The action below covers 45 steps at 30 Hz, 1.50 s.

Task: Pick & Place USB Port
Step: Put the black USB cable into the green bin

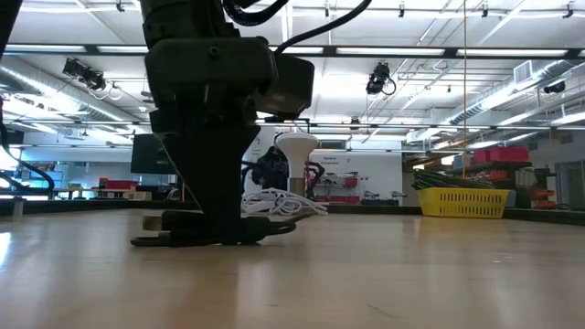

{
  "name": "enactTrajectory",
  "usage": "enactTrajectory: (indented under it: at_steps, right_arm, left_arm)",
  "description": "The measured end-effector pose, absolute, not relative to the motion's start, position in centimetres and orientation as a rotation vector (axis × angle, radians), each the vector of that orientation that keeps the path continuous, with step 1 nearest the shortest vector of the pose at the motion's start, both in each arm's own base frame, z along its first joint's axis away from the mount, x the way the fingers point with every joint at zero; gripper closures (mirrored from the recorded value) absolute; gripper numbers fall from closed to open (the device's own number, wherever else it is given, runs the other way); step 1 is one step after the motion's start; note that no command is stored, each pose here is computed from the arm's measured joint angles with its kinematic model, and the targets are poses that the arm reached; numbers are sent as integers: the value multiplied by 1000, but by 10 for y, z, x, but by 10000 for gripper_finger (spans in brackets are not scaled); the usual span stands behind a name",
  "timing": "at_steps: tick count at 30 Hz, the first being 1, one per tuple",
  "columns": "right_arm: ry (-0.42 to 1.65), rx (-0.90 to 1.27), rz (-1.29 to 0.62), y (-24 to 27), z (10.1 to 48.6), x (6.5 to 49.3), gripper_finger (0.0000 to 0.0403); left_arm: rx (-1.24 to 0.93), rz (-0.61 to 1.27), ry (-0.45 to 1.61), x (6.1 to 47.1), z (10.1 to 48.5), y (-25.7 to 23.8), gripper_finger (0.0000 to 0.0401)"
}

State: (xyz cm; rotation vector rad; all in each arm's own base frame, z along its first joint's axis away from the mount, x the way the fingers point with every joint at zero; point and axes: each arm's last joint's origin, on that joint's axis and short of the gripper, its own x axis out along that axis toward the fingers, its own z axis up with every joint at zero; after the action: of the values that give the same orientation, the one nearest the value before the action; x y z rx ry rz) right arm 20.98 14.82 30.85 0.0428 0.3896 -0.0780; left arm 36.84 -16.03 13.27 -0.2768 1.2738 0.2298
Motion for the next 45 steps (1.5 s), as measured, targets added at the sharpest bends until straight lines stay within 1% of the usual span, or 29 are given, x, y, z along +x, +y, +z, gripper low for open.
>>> enactTrajectory:
  at_steps: [5, 9, 12, 16, 19, 25, 30, 37, 45]
  right_arm:
    - [391, 42, -78, 148, 308, 210, 298]
    - [395, 38, -79, 148, 308, 210, 298]
    - [399, 36, -80, 148, 307, 209, 298]
    - [403, 35, -81, 148, 307, 209, 298]
    - [403, 35, -81, 148, 307, 209, 298]
    - [403, 35, -81, 148, 307, 209, 298]
    - [403, 38, -82, 148, 307, 209, 298]
    - [403, 38, -82, 148, 307, 209, 298]
    - [403, 42, -83, 148, 307, 209, 298]
  left_arm:
    - [-248, 240, 1271, 365, 138, -164, 389]
    - [-201, 233, 1308, 360, 146, -170, 389]
    - [-163, 232, 1346, 355, 157, -179, 389]
    - [-97, 299, 1417, 340, 172, -190, 389]
    - [-64, 310, 1450, 330, 183, -203, 389]
    - [19, 241, 1487, 303, 204, -241, 389]
    - [22, 240, 1479, 278, 223, -270, 389]
    - [3, 409, 1507, 231, 238, -295, 389]
    - [-86, 471, 1488, 188, 238, -324, 390]
